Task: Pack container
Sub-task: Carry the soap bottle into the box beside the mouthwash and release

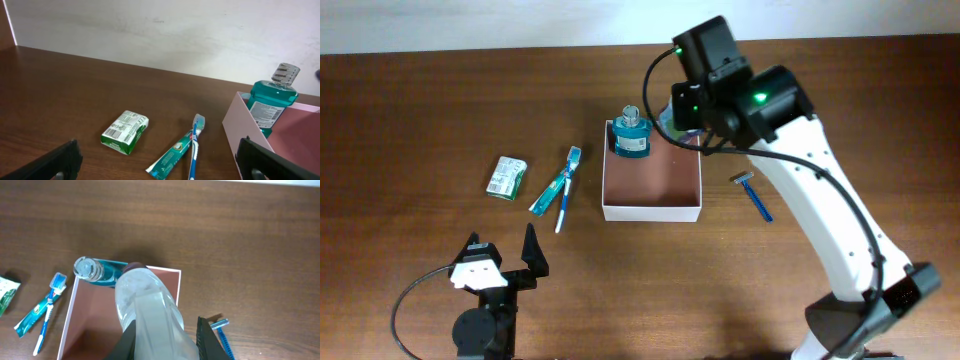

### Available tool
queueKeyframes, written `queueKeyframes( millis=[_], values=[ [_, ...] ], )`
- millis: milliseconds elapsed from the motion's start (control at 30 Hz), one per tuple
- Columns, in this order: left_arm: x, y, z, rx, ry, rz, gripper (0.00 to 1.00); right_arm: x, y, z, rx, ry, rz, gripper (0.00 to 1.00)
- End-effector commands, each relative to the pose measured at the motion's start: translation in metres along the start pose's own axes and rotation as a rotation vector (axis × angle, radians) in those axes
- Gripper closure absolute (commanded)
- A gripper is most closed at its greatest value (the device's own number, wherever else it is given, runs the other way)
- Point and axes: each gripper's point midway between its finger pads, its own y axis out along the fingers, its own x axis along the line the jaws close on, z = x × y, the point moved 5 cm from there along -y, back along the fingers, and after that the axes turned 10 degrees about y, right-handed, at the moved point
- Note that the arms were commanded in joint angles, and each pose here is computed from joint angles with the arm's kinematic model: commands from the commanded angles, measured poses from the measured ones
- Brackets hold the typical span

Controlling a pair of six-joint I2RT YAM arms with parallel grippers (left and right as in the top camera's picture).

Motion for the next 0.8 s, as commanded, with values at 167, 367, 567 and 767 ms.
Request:
queueKeyframes(
  millis=[167,367,567,767],
  values=[
    [-0.001,0.000,0.001,-0.003,0.019,0.008,0.01,0.008,0.031,0.004,0.026,0.061,0.065,0.87],
    [-0.001,0.000,0.001,-0.003,0.019,0.008,0.01,0.007,0.043,0.010,0.058,0.080,0.093,0.87],
    [-0.001,0.000,0.001,-0.003,0.019,0.008,0.01,0.007,0.059,0.014,0.078,0.092,0.124,0.87],
    [-0.001,0.000,0.001,-0.003,0.019,0.008,0.01,0.008,0.080,0.021,0.109,0.098,0.155,0.87]
  ],
)
